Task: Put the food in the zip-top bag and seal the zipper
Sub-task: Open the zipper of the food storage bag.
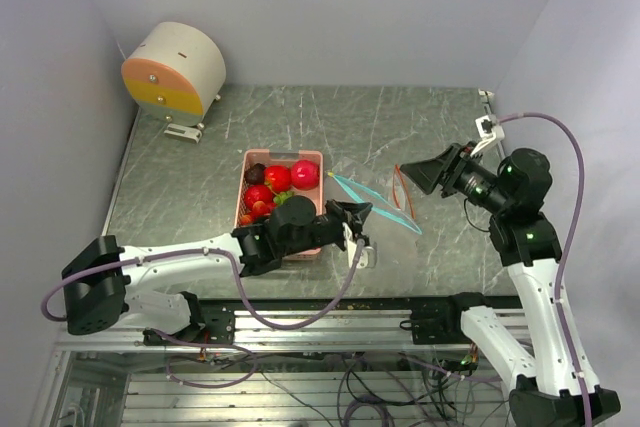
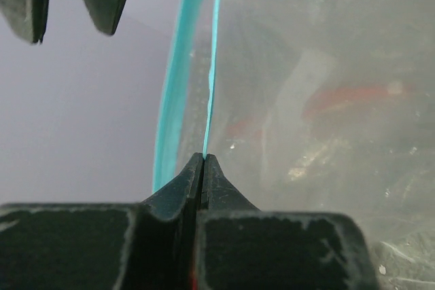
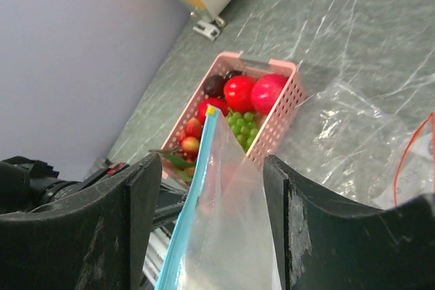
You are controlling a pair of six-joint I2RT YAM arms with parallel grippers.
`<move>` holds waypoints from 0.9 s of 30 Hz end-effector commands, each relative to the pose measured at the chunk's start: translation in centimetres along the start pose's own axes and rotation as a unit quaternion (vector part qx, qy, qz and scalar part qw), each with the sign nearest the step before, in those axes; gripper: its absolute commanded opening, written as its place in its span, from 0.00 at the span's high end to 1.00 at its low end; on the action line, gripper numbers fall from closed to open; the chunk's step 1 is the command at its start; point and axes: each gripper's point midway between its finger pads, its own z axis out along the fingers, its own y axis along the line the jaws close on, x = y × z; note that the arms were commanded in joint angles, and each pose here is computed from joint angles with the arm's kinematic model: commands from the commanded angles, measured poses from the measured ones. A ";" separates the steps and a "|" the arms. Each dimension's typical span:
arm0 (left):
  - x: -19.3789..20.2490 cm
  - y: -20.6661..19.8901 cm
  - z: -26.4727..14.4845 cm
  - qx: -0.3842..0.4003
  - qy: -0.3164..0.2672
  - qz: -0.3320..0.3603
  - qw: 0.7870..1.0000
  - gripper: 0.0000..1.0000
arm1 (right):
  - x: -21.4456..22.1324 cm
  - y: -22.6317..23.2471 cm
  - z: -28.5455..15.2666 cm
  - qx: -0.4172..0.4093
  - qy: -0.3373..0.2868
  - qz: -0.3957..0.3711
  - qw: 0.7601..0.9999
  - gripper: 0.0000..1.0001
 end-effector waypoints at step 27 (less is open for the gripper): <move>0.7 -5.2 0.0 0.055 0.053 0.047 0.996 0.93 | 3.5 -0.7 -1.4 0.041 0.062 0.037 0.997 0.40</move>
